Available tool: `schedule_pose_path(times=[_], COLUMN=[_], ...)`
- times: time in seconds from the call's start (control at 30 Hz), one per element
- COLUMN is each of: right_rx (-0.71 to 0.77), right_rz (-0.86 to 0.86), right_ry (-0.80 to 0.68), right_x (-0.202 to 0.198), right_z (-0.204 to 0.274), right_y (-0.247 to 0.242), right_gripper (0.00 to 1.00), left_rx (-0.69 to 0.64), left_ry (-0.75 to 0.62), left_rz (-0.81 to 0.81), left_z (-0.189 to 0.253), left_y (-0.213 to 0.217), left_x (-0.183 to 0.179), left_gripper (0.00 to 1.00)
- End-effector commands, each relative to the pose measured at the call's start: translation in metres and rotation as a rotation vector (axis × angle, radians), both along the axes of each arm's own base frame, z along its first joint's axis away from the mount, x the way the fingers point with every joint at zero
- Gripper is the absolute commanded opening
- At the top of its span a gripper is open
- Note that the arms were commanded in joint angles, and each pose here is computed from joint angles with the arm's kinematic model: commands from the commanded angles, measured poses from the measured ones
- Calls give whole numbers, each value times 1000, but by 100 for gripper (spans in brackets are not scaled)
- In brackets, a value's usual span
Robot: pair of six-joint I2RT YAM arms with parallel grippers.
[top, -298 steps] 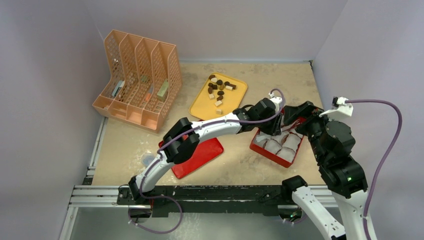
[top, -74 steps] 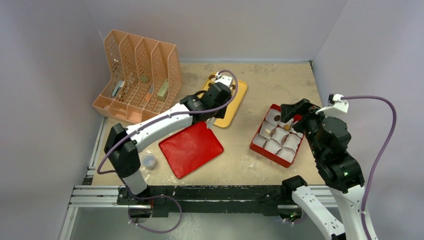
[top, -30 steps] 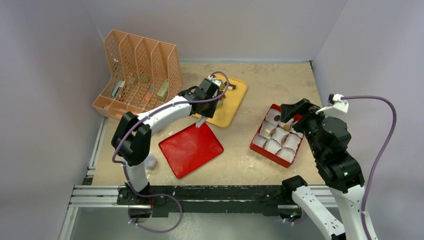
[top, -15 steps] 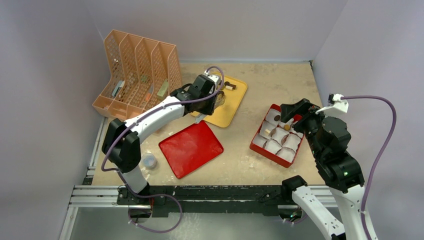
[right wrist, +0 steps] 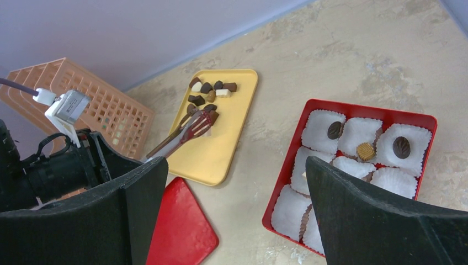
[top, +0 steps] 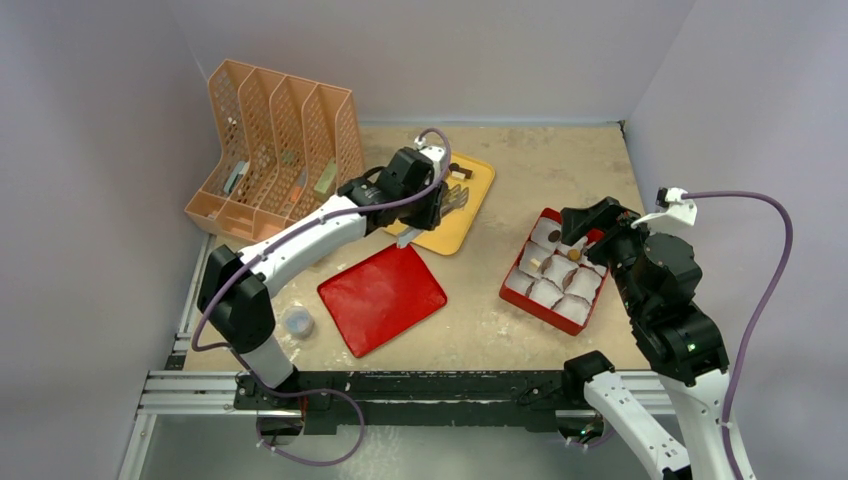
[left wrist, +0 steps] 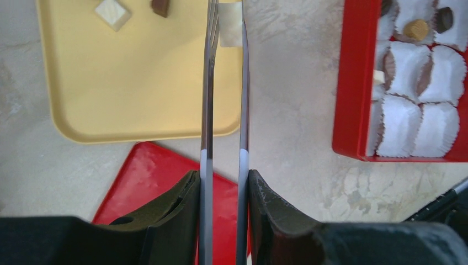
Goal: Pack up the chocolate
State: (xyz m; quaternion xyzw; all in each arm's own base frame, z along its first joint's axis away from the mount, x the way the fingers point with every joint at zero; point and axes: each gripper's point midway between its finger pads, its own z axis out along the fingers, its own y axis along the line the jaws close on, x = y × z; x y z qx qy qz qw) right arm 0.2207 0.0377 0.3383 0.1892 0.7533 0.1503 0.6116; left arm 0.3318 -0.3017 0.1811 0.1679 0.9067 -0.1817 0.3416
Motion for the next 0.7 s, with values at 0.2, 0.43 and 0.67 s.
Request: schedule_pose_path(times=[0.2, 0.43, 0.67], right_rx=[21, 15, 16], right_rz=[-25, -23, -20], right_ry=[-48, -45, -51], right_x=[2, 1, 3], right_z=[14, 14, 16], right_y=[-3, -3, -3], right_gripper=[96, 96, 96], left_rx=[-206, -325, -369], left_ry=[-163, -128, -89], left_rz=[-172, -272, -318], left_z=[92, 97, 79], left_y=[-79, -127, -161], left_x=[-40, -75, -93], left_gripper=[17, 16, 17])
